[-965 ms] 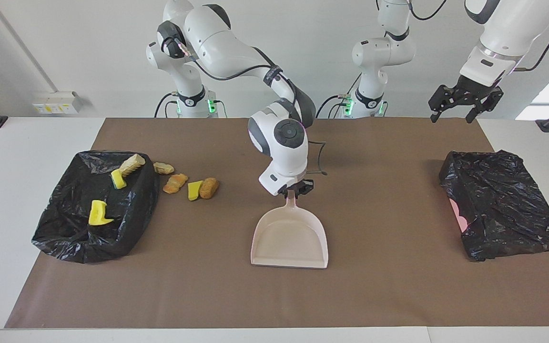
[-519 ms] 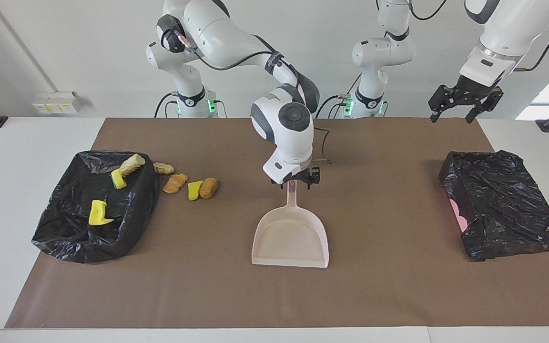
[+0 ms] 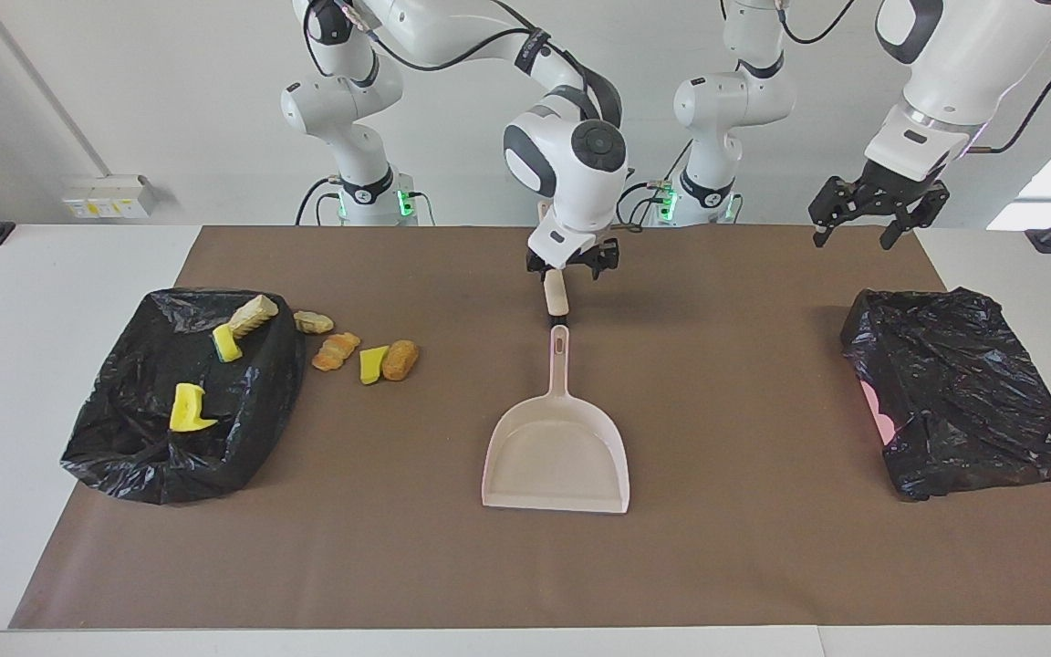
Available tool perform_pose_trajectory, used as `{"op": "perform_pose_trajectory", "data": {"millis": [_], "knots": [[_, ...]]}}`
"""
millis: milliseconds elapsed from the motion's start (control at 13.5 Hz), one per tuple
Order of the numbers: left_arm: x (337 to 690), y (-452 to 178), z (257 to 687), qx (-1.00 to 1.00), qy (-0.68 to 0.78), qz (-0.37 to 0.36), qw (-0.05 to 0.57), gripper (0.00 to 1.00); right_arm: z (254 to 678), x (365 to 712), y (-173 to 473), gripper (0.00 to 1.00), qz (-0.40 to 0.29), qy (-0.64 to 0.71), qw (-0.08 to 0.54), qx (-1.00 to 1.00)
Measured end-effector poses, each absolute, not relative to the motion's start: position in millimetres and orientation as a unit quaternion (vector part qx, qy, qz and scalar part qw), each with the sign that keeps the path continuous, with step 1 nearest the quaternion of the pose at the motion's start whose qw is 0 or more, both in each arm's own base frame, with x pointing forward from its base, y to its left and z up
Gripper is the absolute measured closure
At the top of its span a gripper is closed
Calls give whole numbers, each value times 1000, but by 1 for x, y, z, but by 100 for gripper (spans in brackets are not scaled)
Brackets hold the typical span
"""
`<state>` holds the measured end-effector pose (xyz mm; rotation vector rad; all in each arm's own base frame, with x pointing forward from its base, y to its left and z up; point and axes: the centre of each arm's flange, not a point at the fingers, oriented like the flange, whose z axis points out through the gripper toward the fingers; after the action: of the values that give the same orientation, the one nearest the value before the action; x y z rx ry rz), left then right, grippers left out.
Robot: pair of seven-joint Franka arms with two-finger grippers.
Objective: Sweep and dump trash in bin
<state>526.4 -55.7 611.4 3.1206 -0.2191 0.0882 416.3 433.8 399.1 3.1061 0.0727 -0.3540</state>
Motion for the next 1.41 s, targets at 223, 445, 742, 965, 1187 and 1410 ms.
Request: {"op": "perform_pose_trajectory", "data": {"millis": [223,445,742,965,1187,1410], "knots": [[542,-124,585,992,-107,62,16,0,381,342,429,0,-103,32,-7,994],[563,-181,548,993,-67,90,38,0,362,284,416,0,-87,31,-3,996],[573,-264,492,990,-57,106,72,0,360,253,403,0,-80,3,-7,997],[558,-331,445,988,-90,90,86,0,356,253,402,0,-73,-5,-22,997],[544,-368,415,988,-101,73,92,0,345,254,401,0,-75,3,-20,997],[543,-370,407,988,-103,67,89,0,332,261,403,7,-72,13,-25,997]]}}
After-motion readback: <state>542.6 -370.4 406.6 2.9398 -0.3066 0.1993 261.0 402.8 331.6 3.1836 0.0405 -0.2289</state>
